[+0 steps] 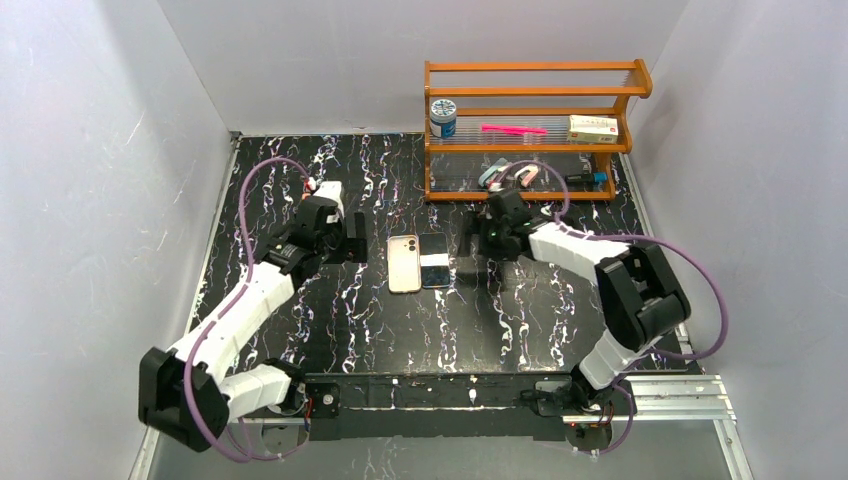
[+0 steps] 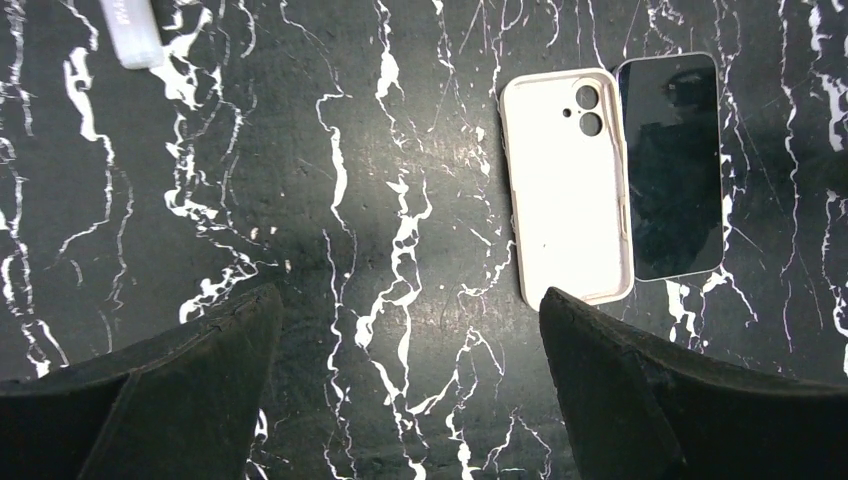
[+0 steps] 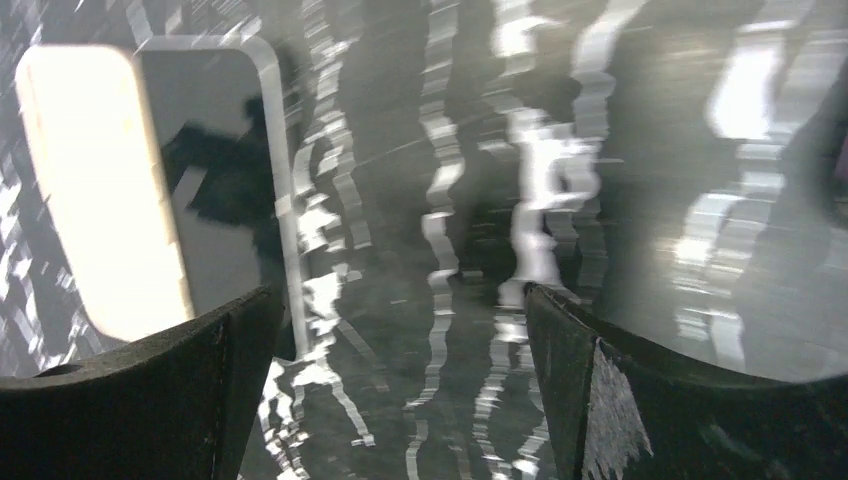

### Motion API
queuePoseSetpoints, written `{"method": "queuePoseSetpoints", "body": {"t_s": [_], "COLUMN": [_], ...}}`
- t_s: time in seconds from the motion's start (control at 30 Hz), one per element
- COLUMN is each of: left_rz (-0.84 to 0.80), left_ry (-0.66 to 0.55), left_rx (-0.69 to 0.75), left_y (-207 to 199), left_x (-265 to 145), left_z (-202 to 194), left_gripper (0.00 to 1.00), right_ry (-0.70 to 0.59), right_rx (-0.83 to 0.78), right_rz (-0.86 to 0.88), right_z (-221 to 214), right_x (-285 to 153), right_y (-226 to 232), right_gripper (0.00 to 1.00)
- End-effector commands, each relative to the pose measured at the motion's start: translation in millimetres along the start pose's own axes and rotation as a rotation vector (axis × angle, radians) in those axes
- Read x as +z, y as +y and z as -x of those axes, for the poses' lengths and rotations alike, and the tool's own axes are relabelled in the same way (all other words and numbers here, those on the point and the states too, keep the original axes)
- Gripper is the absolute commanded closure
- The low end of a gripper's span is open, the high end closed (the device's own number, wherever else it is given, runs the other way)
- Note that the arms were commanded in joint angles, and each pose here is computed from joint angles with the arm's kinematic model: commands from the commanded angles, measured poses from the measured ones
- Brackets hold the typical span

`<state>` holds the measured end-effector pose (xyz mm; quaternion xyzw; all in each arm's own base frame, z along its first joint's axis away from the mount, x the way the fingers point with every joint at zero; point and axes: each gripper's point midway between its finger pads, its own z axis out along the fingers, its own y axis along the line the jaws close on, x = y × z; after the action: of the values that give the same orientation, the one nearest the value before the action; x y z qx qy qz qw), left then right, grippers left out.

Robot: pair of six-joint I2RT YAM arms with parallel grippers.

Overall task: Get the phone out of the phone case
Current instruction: Adjust the phone at the center of the board, then move the phone to the center of the board.

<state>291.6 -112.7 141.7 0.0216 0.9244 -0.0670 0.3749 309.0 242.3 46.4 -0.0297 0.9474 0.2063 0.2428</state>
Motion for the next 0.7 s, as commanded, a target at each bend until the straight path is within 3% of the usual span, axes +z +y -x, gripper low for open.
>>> {"method": "queuePoseSetpoints", "body": {"t_s": [0.0,0.1,0.3,0.47,0.67], "left_rz": [0.050,0.052,0.036,0.042,0.041], "left_ry": [-0.078,-0.096,-0.083,-0.081,-0.074], "left_rx": [0.006,0.004,-0.001,0.000,0.000], "left_y": [14,15,11,12,12], "left_x": [-16,-19,-16,-15,-14], "left_z": [4,6,3,3,1], "left_gripper": [0.02,0.02,0.02,0.02,0.02], "right_ry": [-0.134,-0.212,-0.347,-0.396,-0.359], "right_rx": [0.106,0.166,0.282,0.335,0.327], "right_rz": [-0.243,-0.390,-0.416,-0.442,-0.493], "right_z": [36,55,99,120,129], "right_x": [-34,-54,-83,-84,-63], "right_y": [-76,-126,-197,-220,-226], "right_gripper": [0.01,0.01,0.01,0.01,0.01]}}
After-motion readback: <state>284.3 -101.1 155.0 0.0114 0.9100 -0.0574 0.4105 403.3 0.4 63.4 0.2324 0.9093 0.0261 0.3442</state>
